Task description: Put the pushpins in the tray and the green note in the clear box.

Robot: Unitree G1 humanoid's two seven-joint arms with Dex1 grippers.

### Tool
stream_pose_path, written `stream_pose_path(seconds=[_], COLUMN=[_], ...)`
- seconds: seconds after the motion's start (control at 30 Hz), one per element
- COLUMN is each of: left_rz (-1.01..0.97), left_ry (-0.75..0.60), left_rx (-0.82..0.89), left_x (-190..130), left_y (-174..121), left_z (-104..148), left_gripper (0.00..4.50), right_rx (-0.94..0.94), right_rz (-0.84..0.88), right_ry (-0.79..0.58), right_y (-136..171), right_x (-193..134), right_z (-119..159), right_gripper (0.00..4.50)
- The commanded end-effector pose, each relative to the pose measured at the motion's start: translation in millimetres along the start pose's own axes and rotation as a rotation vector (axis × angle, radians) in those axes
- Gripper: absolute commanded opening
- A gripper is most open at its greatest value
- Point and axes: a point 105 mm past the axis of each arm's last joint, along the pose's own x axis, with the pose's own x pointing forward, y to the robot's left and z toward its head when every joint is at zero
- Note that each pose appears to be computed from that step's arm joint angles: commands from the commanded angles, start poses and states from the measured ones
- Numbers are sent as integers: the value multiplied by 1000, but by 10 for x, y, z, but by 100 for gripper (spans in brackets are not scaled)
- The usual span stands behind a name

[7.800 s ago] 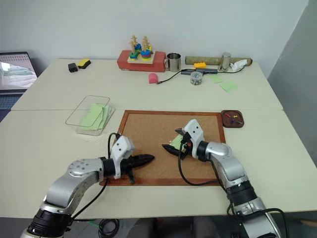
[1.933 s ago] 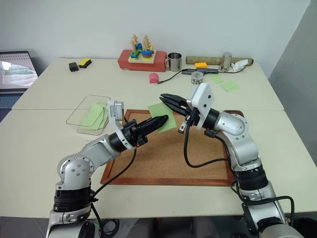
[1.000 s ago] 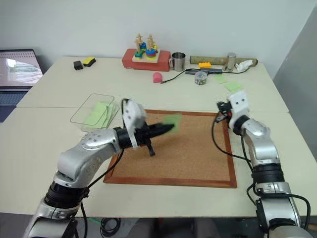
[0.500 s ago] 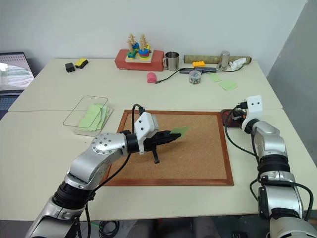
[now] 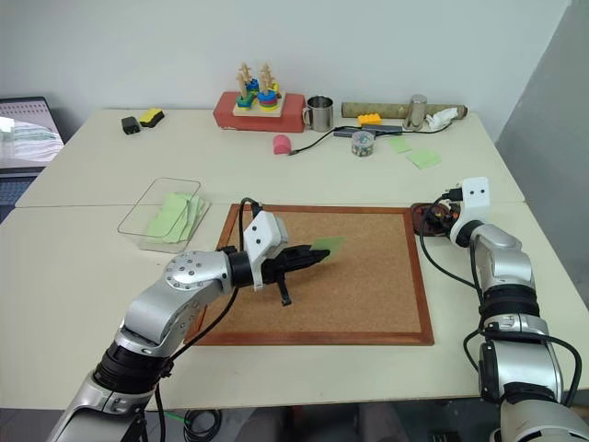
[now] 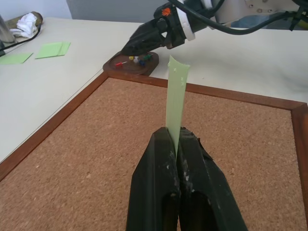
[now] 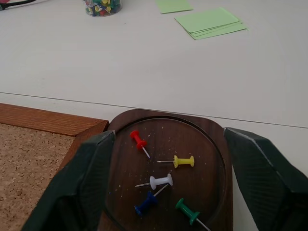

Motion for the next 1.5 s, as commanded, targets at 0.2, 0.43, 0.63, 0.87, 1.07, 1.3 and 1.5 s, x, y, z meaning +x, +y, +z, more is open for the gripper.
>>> stream_pose_path(seconds=[0.2,0.43,0.63,0.87,1.07,1.3,1.5], left_rz=[106,712,1182,1283,1329,1322,1323], left_ry=[-117,-74,-37,5,12,6,21], left_rx=[-54,-102,-152,-258,-284,-278,-213], left_x=[-133,-872,-1587,-1688,-1776,-1764,-1765], left_y=[219,1267,1726,1731,1783,1801,1811], left_z=[281,129,-48,-295,-369,-365,-311], left_gripper=[0,0,0,0,39,160,273], right_rx=[-72,-146,-98,-83,-86,-102,-107], right_rz=[181,840,1039,1097,1079,1049,1033], right_ry=[-207,-282,-360,-370,-358,-352,-358], right_y=[327,1619,2126,2338,2332,2291,2273], right_x=[-73,-658,-1036,-1172,-1151,-1123,-1108], right_z=[474,606,900,997,980,968,987], right_gripper=[447,447,447,447,450,450,450])
